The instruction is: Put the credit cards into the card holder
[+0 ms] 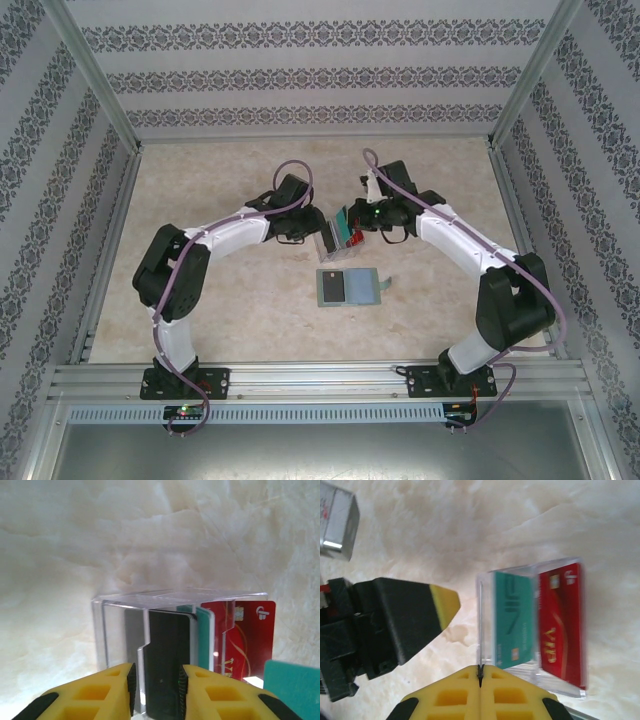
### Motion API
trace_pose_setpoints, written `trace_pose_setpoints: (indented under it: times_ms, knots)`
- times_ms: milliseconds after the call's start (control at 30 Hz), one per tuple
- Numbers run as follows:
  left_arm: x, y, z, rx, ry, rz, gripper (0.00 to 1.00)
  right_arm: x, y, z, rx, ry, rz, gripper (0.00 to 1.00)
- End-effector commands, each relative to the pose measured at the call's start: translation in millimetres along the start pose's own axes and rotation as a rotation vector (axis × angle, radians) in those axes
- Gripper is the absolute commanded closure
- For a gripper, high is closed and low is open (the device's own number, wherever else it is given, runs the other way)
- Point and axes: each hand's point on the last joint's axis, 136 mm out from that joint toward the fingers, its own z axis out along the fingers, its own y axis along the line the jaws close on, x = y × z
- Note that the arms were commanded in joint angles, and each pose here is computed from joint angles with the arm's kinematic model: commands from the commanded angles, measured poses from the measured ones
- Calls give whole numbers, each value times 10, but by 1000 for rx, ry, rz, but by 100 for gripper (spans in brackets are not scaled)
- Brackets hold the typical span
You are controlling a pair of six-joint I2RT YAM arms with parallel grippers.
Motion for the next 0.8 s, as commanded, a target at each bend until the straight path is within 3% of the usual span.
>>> trace_pose_setpoints:
  times_ms: [0, 300, 600, 767]
  knots:
    - [-2, 118, -111, -60, -48, -17, 69, -43, 216, 55, -37, -5, -53, 100]
    - [-24, 158, -194, -71, -71, -18, 69, 9, -45, 276, 82, 19, -26, 100]
    - [-20, 139, -173, -60, -67, -21, 69, -85, -140, 41, 48, -31, 28, 100]
    - [0, 136, -151, -56, -55, -20, 69, -52, -361, 6, 103, -26, 51, 100]
